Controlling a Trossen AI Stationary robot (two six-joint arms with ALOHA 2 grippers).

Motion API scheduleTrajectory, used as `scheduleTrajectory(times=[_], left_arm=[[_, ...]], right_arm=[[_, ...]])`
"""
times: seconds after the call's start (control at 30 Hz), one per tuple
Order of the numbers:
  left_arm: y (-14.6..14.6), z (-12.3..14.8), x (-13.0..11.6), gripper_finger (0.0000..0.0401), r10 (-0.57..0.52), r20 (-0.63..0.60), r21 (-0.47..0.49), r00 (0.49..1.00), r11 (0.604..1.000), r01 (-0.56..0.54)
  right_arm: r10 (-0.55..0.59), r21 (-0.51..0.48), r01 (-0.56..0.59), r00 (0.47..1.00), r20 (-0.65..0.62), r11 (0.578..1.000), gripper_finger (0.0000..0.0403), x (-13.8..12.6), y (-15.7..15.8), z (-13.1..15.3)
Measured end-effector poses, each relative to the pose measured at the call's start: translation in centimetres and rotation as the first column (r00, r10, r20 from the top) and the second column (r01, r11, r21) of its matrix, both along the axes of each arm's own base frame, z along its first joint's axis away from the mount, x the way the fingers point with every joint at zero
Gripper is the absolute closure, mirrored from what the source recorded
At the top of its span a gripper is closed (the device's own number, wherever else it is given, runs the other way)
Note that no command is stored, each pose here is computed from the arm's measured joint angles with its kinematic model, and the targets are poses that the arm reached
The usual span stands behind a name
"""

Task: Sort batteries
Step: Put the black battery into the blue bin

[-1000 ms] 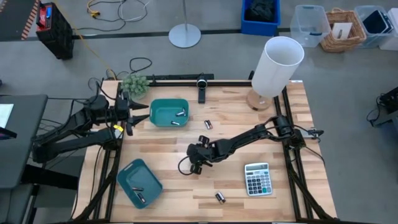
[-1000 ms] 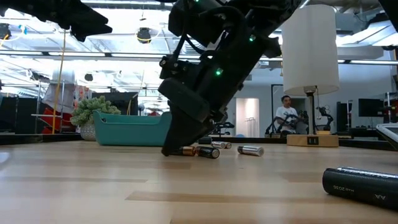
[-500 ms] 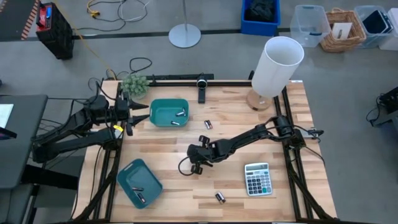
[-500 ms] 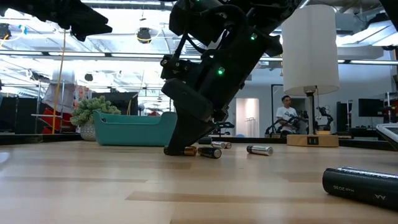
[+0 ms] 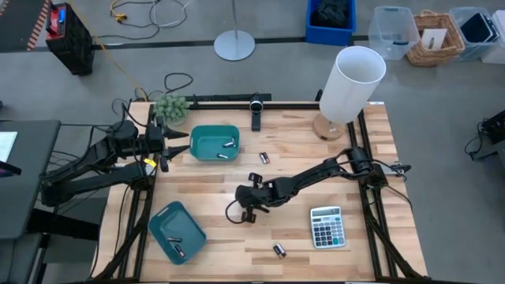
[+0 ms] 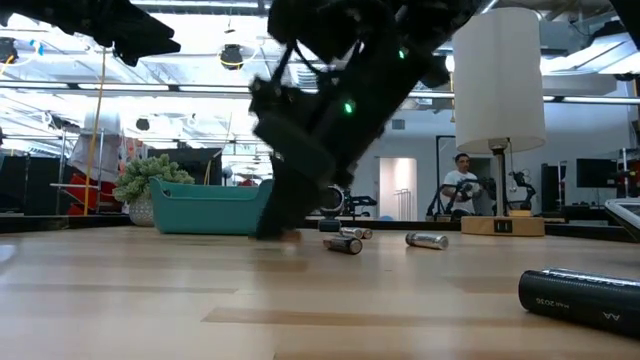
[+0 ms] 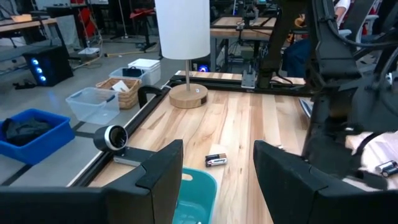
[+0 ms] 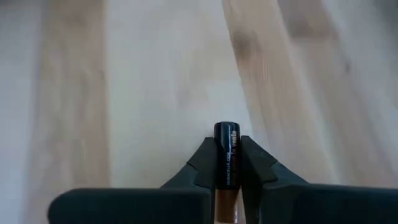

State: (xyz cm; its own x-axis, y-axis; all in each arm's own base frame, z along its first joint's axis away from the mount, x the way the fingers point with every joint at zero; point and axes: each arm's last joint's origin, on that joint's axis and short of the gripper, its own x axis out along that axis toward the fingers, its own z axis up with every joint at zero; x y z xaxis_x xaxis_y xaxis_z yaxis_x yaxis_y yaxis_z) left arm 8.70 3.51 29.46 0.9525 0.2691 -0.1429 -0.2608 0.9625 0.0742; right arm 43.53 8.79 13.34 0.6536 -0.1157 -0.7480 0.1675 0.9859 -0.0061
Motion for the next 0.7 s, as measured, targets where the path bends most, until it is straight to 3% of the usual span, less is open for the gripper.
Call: scheduleTrajectory(times=[0.33,0.7], left_arm=[[0.0,0.0,0.0,0.0211,0.0,-0.001,0.003,1.0,1.0,0.0],[0.0,0.1,0.0,0.0211,0.0,0.004,0.005,1.0,1.0,0.0]], right_arm=[[0.121,-0.079,-0.107,0.974,0.194,0.991,0.0354,2.5,0.9,5.3],[0.201,-0.089,-0.182,0.826,0.527,0.979,0.0354,4.0,2.5,9.0]])
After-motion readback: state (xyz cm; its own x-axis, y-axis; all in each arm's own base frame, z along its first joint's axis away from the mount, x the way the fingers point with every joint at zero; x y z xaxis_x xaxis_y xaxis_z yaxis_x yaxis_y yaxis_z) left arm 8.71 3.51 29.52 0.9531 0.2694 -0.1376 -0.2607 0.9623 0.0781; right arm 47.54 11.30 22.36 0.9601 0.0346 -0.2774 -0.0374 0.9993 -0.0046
